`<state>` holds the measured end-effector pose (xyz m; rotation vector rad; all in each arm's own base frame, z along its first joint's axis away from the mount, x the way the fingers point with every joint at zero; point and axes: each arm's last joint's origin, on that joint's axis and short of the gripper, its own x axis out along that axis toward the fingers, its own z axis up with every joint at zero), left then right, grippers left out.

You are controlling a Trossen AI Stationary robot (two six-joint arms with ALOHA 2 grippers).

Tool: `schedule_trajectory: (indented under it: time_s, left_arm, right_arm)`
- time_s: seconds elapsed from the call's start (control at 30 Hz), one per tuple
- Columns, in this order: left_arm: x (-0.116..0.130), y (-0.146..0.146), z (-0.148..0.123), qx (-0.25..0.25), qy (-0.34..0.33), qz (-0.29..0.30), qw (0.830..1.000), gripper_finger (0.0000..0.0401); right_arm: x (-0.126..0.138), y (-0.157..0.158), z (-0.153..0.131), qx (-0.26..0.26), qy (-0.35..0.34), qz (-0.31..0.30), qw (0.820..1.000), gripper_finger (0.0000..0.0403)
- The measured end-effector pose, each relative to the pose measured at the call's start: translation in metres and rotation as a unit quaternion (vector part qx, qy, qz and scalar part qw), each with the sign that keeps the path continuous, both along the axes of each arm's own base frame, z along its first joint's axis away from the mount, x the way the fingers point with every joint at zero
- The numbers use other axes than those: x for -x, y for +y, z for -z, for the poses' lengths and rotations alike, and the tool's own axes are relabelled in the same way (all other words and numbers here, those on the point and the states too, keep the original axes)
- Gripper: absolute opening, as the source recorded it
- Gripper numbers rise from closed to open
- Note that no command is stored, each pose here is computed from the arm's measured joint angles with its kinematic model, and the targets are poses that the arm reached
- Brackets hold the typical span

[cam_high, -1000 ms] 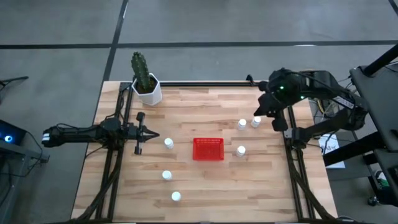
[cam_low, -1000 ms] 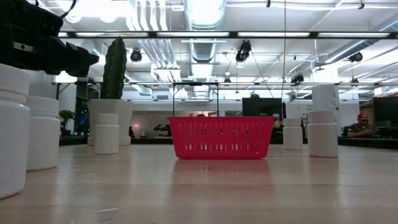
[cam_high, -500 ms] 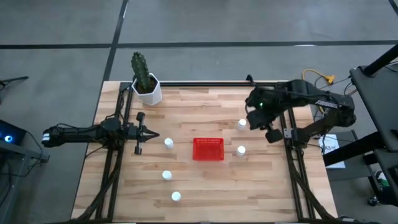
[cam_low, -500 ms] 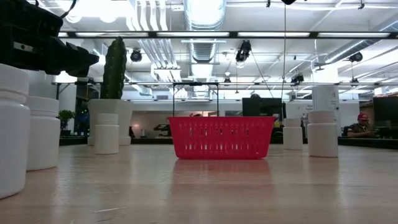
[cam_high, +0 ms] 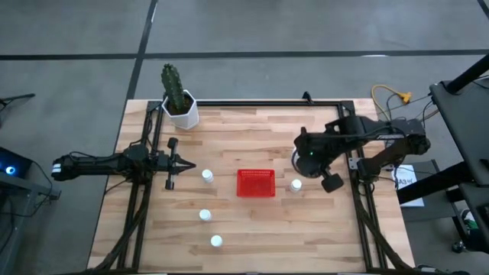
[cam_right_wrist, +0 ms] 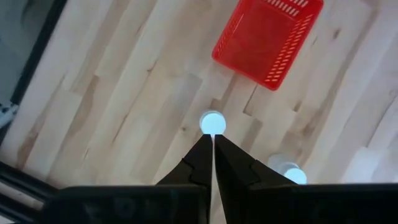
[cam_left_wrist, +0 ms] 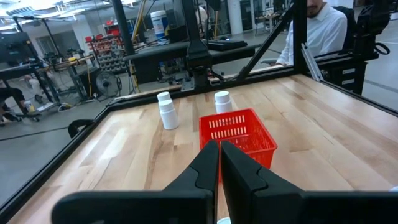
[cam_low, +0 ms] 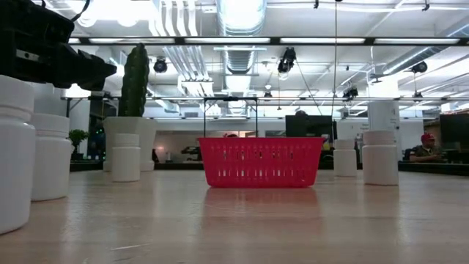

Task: Pick and place pill bottles into a basket
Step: Put the white medicine bottle into the red basket

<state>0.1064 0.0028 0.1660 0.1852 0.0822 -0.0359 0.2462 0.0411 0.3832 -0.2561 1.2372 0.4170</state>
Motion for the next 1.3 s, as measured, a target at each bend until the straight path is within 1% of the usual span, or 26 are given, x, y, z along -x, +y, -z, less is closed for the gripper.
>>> schedule_trajectory:
  time_s: [0.23,0.37,0.7,0.9,1.1,1.2,1.3]
  left_arm:
    - [0.000,0.000,0.000,0.000,0.000,0.000,1.000,0.0000]
    - [0.000,0.000,0.000,0.000,-0.001,0.000,1.000,0.0000]
    - [0.000,0.000,0.000,0.000,0.001,0.000,1.000,0.0000]
    - [0.000,0.000,0.000,0.000,0.001,0.000,1.000,0.0000]
    - [0.000,0.000,0.000,0.000,0.002,0.000,1.000,0.0000]
    - [0.000,0.000,0.000,0.000,0.003,0.000,1.000,0.0000]
    - [0.000,0.000,0.001,0.000,0.003,0.000,1.000,0.0000]
  right_arm:
    - [-0.007,0.004,0.006,0.005,0.011,-0.004,1.000,0.0009]
    - [-0.007,0.002,0.007,0.031,0.014,0.003,0.999,0.0009]
    - [-0.013,0.003,0.013,0.034,0.025,-0.001,0.999,0.0009]
    - [-0.026,0.005,0.027,0.040,0.055,-0.003,0.998,0.0009]
    - [-0.038,0.005,0.046,0.055,0.102,-0.002,0.993,0.0009]
    - [-0.039,0.005,0.053,0.056,0.105,-0.004,0.993,0.0009]
    - [-0.037,0.004,0.059,0.055,0.094,-0.005,0.994,0.0009]
